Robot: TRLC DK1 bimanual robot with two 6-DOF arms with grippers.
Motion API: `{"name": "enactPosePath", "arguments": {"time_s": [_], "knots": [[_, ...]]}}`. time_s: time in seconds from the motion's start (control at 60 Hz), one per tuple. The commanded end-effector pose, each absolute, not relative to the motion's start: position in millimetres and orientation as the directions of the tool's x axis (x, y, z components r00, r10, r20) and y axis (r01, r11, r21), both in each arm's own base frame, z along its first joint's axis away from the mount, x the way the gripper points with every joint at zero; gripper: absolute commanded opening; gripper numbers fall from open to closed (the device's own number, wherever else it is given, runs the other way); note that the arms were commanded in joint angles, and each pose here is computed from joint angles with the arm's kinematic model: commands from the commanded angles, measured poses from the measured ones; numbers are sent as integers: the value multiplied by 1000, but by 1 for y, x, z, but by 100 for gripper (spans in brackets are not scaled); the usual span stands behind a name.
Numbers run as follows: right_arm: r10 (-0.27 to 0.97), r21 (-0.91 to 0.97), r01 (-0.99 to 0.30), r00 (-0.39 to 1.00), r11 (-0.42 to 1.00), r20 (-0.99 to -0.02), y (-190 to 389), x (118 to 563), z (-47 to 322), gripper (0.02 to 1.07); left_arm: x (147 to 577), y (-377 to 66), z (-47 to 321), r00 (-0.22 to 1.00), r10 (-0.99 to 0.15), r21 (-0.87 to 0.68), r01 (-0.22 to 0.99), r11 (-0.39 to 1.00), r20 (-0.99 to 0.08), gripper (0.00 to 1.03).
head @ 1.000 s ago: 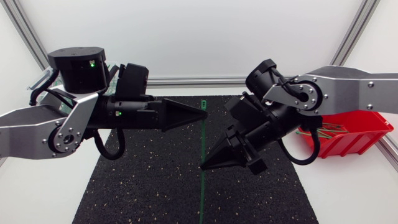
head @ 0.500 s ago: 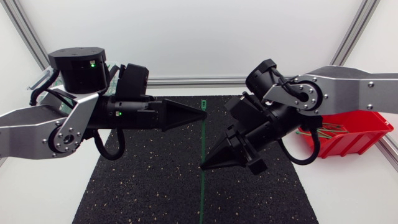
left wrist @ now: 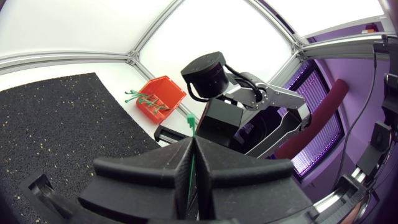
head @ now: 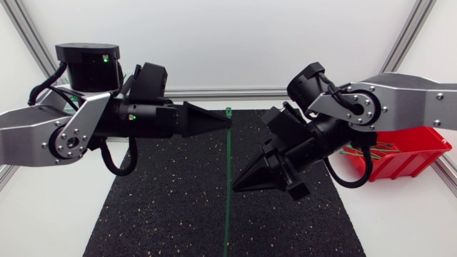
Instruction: Take a green cable tie from the red box, thread the tail through the head to close it, then place it in the transparent bin on the left.
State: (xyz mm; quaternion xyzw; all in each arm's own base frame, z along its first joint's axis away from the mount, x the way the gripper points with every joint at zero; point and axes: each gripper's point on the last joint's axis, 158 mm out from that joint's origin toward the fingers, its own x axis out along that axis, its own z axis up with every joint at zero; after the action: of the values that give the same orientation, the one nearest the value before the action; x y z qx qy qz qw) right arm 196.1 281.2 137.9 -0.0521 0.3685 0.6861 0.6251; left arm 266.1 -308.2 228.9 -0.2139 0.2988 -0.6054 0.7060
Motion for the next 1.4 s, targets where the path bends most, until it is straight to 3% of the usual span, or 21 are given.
{"name": "enactPosePath", "arguments": {"time_s": [0.0,0.167,0.367,0.533,0.583,0.767,0.917,1.017,1.183,1.283,1.383], "knots": [[810,412,-907,-179,83,-558,273,195,132,39,272,-306,249,90,-985,-667,726,164,-145,4],[768,306,-930,-44,201,-639,264,207,126,75,273,-301,251,73,-983,-711,681,174,-170,4],[687,167,-941,85,293,-722,252,220,116,103,280,-293,245,63,-978,-760,620,194,-199,4],[706,108,-953,131,284,-696,255,220,125,103,291,-277,243,86,-974,-780,586,220,-209,4],[611,4,-935,228,353,-758,242,235,110,103,292,-273,242,91,-973,-788,573,226,-213,4],[480,-57,-940,223,336,-848,234,227,96,103,294,-265,237,94,-968,-810,532,247,-233,4],[460,-93,-954,221,285,-860,241,219,104,103,295,-259,235,96,-966,-811,527,253,-239,4],[429,-181,-941,295,286,-854,242,229,105,103,298,-255,233,105,-964,-807,529,263,-245,4],[472,-440,-880,470,179,-746,252,246,114,103,298,-251,236,88,-965,-816,518,254,-245,4],[469,-681,-719,653,139,-595,260,260,132,103,298,-249,237,76,-967,-824,510,247,-242,4],[491,-829,-559,721,-3,-488,271,257,136,102,300,-247,238,77,-968,-827,506,246,-241,4]]}}
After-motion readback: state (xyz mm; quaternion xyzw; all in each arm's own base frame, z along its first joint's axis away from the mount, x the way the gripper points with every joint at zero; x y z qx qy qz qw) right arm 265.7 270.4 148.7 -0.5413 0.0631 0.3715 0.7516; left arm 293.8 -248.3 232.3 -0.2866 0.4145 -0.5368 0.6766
